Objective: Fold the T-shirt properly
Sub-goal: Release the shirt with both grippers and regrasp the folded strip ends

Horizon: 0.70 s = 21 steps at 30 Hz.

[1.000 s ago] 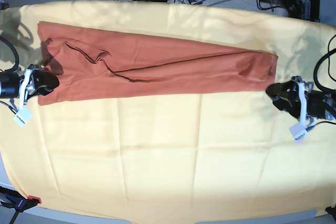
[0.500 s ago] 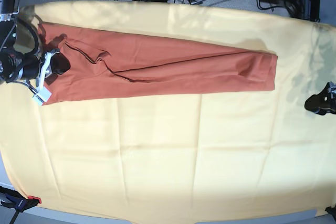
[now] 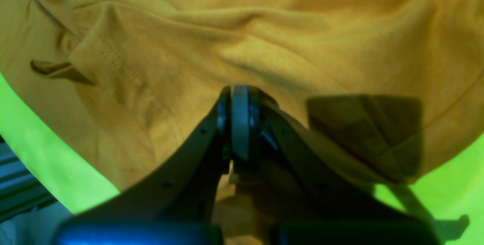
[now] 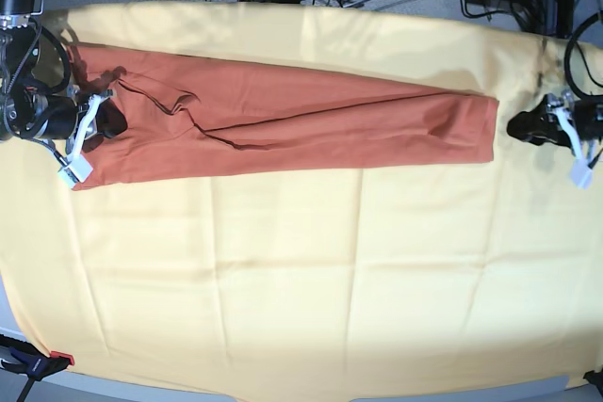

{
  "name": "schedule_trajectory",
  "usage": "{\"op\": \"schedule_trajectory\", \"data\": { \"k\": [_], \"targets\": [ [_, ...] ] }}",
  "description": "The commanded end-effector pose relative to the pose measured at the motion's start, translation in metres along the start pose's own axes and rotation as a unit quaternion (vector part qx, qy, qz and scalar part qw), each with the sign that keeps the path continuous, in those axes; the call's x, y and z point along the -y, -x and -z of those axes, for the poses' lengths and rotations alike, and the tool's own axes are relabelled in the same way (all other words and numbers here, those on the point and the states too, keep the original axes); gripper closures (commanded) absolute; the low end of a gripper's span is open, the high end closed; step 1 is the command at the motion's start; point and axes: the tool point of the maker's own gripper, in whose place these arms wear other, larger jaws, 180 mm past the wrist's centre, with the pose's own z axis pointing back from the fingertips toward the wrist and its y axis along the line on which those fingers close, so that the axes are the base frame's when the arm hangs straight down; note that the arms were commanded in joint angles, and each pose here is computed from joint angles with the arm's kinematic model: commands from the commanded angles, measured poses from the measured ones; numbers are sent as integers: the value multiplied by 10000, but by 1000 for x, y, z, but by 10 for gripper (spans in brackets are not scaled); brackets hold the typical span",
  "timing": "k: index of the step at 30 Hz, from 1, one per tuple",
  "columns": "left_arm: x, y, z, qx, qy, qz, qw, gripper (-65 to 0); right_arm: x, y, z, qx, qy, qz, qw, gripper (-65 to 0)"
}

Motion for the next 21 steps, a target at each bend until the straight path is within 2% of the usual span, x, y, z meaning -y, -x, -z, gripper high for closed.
{"op": "schedule_trajectory", "data": {
  "k": [1, 3, 8, 13, 17, 19, 21],
  "targets": [
    [0, -18, -8, 255, -25, 136, 9996, -329, 8, -5, -8, 22, 150, -71, 9999, 0],
    [4, -13, 2, 252, 47, 91, 9996, -349, 10, -5, -10, 41, 185, -48, 9998, 0],
    [22, -7, 24, 319, 431, -141, 9985, -350, 16, -7, -16, 128, 267, 7, 9996, 0],
    [51, -3, 33, 295, 1165, -311, 9923, -349, 17, -8, -17, 148, 283, 19, 9995, 0],
    [57, -2, 38, 307, 1295, -345, 9905, -348, 17, -8, -17, 150, 282, 19, 9995, 0],
    [59, -2, 39, 325, 1324, -337, 9901, -319, 17, -8, -17, 150, 282, 19, 9995, 0],
    [59, -3, 40, 365, 1328, -344, 9899, -217, 17, -8, -17, 148, 283, 19, 9995, 0]
  ]
}}
